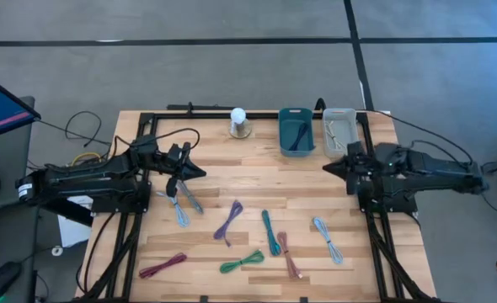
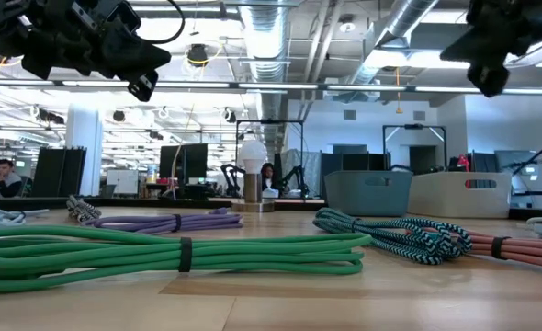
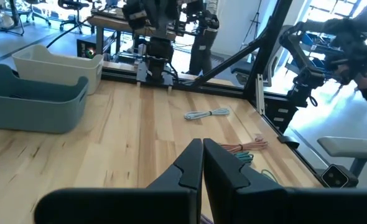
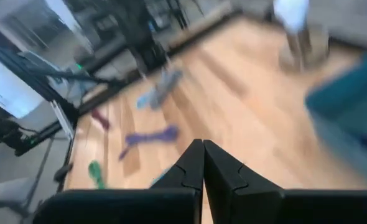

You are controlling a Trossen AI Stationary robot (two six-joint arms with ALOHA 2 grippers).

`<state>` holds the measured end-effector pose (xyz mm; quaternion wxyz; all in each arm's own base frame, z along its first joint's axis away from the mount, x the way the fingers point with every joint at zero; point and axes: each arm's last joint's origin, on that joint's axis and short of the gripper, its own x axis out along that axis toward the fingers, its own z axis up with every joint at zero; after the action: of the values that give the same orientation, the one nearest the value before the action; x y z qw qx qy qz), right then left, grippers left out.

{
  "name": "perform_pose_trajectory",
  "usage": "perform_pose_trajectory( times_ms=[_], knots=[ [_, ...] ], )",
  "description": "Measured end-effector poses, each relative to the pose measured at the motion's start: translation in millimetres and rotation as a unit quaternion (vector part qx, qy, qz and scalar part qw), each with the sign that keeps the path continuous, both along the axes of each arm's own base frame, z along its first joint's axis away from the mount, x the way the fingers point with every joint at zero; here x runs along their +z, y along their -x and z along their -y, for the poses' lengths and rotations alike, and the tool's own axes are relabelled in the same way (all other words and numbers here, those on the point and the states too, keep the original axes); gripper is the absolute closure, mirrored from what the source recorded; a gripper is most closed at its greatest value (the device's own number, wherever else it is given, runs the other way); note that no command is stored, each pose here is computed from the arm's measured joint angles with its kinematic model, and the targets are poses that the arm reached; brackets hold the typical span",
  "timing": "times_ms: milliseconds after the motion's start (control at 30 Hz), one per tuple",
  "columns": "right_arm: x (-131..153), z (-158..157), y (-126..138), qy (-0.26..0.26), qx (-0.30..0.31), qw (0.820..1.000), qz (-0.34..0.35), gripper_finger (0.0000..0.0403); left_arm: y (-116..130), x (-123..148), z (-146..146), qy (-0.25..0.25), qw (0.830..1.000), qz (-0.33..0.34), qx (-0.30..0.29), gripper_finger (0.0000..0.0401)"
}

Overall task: Pick & Place USB Port
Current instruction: Put the white charger cable into the gray bin

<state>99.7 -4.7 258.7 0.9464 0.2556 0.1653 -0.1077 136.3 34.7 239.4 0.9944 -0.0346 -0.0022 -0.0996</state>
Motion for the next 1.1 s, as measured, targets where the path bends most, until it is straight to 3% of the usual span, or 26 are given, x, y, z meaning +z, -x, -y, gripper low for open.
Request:
perform_pose_trajectory(
  times_ms=[233, 400, 567, 833, 1100],
  knots=[
    [-5, -16, -16, -0.086, 0.024, 0.992, -0.087, 0.0403, 0, 0, 0, -0.016, 1.0, 0.003, 0.0, 0.0389],
    [-3, -29, -20, -0.141, 0.009, 0.97, -0.196, 0.0403, 0, 0, 0, -0.024, 1.0, 0.005, 0.004, 0.0389],
    [0, -44, -28, -0.171, -0.02, 0.939, -0.299, 0.0403, 0, 0, 0, -0.024, 1.0, 0.004, 0.004, 0.0389],
    [-6, -76, -47, -0.219, -0.048, 0.89, -0.397, 0.0403, 0, 0, 0, -0.024, 1.0, 0.004, 0.004, 0.0389],
    [-41, -102, -63, -0.249, -0.1, 0.804, -0.53, 0.04, 0, 0, 0, -0.023, 1.0, 0.004, 0.004, 0.0389]
  ],
)
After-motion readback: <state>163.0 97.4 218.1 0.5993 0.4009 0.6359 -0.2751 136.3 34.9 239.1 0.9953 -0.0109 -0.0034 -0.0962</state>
